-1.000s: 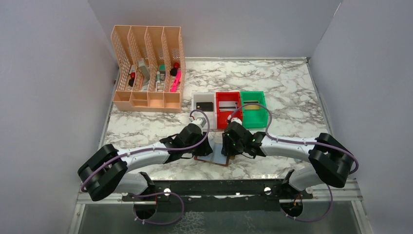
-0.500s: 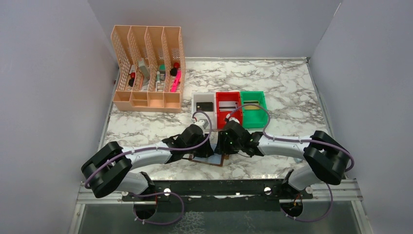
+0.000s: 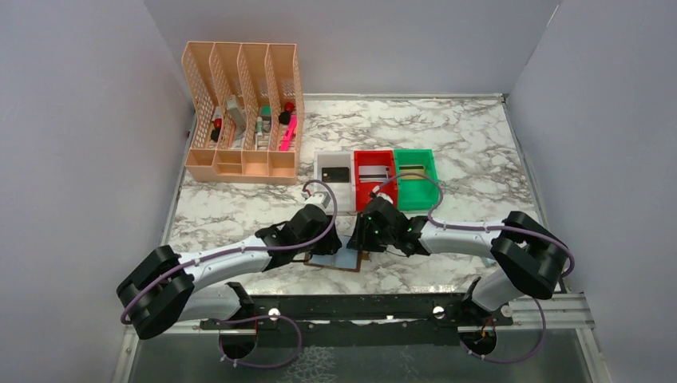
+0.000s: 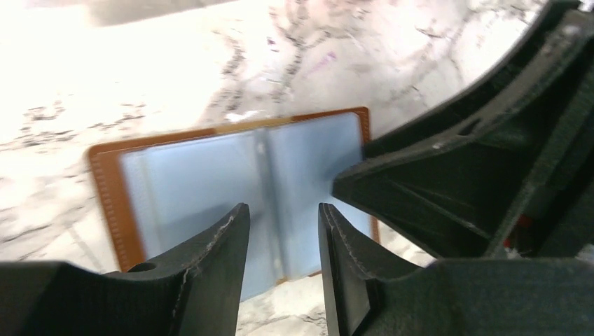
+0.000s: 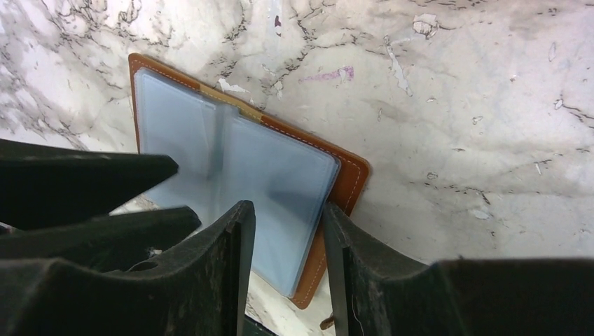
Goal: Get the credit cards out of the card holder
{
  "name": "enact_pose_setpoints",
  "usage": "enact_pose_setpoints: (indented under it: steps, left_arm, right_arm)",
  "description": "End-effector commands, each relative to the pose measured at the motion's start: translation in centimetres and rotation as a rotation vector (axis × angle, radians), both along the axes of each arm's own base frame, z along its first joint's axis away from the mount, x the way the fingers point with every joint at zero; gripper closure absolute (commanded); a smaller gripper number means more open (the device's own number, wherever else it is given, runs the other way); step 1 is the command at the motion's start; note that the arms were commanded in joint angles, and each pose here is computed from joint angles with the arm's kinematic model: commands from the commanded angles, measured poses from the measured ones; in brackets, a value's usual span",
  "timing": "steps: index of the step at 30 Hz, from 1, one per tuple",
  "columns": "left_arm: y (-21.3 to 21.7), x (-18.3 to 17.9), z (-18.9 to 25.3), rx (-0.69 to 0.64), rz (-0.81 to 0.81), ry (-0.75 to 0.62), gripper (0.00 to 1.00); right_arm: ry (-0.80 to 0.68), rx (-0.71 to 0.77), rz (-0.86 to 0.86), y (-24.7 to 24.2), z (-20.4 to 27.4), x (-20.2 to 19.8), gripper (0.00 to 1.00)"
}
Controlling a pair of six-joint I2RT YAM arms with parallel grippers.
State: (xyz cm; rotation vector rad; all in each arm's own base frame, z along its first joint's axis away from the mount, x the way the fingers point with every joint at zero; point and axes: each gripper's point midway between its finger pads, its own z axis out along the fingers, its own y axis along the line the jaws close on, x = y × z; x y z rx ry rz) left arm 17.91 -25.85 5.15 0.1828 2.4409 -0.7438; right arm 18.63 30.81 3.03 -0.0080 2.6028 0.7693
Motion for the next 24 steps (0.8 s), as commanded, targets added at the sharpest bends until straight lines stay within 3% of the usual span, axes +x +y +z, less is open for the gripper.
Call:
enact_pose_setpoints:
  steps: [1,9,17,24]
  left_arm:
    - [3.3,1.1,-0.3,0.14,0.106,-0.053,0.55]
    - [3.6,-1.6,-3.3,0.124,0.061,0.063,0.61]
    - [3.6,-2.3,-3.4,0.081,0.058,0.075,0.64]
    - [3.5,-2.2,-3.2,0.074,0.056,0.07,0.64]
  right_arm:
    - [0.027,0.002,-0.021,0.1,-0.5,-0.2,0.55]
    - [0.037,0.112,0.03,2.1,0.9,-0.6,0.61]
    - [0.049,0.277,0.091,4.5,3.4,-0.9,0.65]
    - [0.072,0.155,0.057,3.3,0.9,-0.5,0.69]
